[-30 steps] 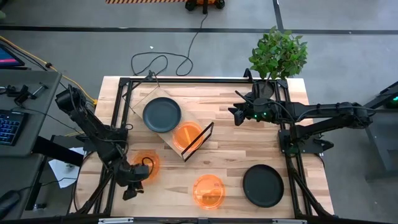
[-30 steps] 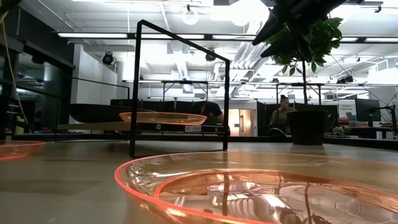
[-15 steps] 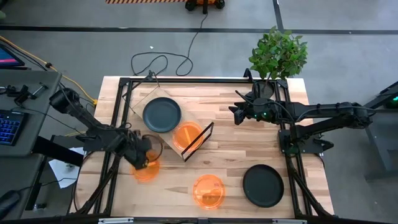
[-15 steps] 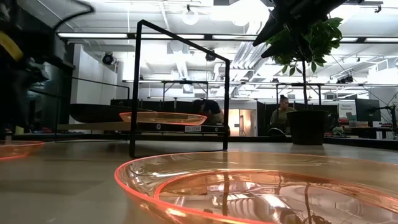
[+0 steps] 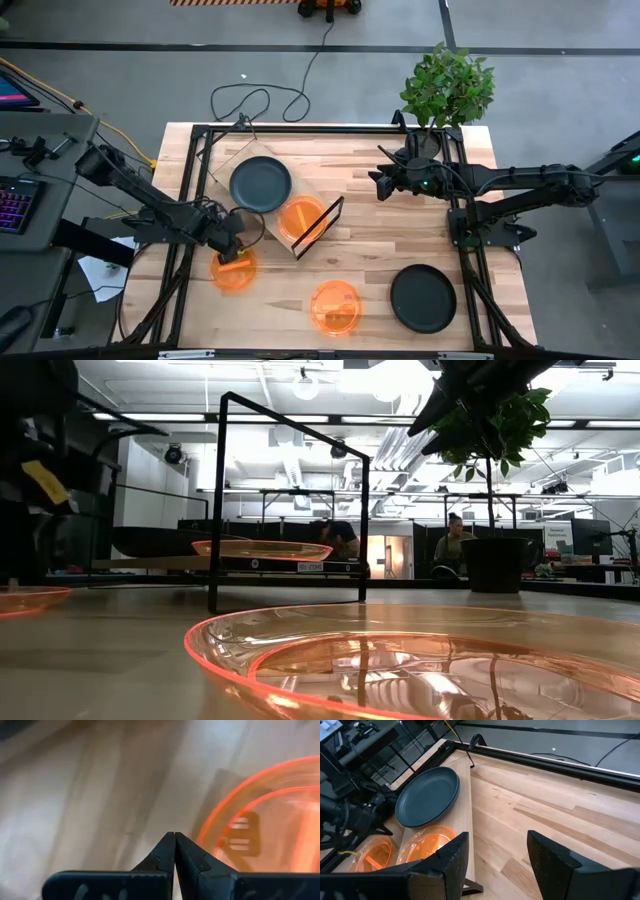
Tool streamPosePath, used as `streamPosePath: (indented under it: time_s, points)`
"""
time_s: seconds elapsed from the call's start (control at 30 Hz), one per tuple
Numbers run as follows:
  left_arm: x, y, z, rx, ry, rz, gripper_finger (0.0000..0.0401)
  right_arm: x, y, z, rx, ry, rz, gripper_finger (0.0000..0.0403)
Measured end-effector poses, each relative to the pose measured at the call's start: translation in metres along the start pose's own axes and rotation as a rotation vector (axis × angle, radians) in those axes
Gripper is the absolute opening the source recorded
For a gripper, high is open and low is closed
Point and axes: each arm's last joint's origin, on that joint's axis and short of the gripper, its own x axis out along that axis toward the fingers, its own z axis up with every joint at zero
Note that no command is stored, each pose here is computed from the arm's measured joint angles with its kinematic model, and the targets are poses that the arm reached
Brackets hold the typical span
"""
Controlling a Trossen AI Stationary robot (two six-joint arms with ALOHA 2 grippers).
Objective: Place and stack plates onto a shelf
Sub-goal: Stack the top orange plate on top of the orange plate on the shelf
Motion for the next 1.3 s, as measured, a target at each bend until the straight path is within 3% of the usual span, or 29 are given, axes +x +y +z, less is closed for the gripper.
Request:
streamPosePath:
  time_s: [0.43,0.8,0.97,1.3]
  points:
    - [-0.010,-0.035,0.010,-0.011,-0.094,-0.384,0.0000,0.000,0.000,0.000,-0.009,0.001,-0.001,0.0184]
    - [-0.030,-0.033,0.028,0.194,-0.110,-0.370,0.0012,0.000,0.000,0.000,-0.012,0.001,-0.002,0.0184]
    - [-0.022,-0.025,0.030,0.260,-0.062,-0.393,0.0058,0.000,0.000,0.000,-0.009,0.001,-0.002,0.0184]
    - [-0.015,-0.014,0.041,0.447,-0.093,-0.371,0.0150,0.000,0.000,0.000,0.011,0.001,-0.002,0.0184]
